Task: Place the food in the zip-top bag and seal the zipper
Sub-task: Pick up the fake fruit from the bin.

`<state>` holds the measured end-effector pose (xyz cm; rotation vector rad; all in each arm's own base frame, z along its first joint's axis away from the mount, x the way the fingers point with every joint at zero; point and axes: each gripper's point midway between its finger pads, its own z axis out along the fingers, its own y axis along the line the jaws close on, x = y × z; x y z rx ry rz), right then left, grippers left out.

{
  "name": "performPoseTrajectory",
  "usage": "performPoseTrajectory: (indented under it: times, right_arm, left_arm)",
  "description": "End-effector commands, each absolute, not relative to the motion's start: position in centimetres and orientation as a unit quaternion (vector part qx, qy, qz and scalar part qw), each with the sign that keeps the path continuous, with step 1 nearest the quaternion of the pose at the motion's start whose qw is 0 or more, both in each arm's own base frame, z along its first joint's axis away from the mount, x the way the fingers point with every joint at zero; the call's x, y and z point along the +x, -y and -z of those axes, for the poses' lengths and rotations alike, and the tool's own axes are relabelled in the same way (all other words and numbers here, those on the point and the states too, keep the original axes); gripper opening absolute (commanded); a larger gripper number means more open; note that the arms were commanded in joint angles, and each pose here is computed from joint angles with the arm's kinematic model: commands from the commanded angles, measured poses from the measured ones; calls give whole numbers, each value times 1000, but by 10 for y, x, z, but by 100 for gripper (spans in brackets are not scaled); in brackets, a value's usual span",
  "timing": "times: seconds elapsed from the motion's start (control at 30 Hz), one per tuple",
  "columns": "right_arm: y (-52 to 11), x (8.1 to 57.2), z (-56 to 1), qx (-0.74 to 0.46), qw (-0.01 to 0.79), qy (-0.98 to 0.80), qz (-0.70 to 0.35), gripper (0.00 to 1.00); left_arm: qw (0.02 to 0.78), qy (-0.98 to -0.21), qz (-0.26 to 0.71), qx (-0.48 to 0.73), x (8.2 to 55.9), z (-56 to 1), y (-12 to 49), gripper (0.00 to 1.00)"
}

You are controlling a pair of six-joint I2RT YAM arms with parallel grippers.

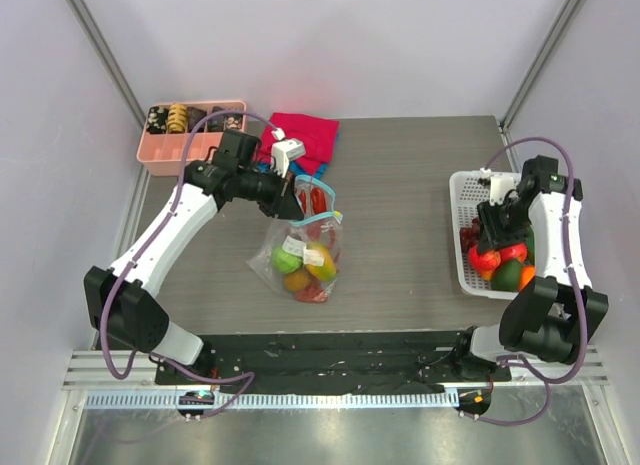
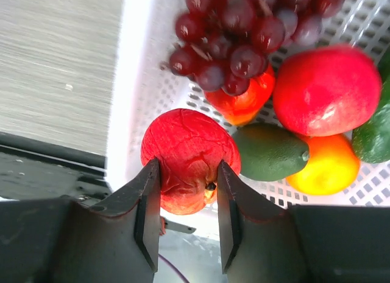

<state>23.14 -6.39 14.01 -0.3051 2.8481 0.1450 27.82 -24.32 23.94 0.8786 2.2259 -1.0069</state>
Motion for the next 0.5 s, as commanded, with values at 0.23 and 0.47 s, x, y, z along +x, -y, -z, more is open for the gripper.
performPoseTrajectory:
  times: [0.23,0.47]
  right_arm:
    - [24,309,-257,-79,323,-929,-160,1]
    - [-58,361,-322,-87,422,-854,-292,1]
  left_arm:
    - [303,-741,406,442,260,-273,271,0]
    - [296,-715,415,479,248,-276,287,0]
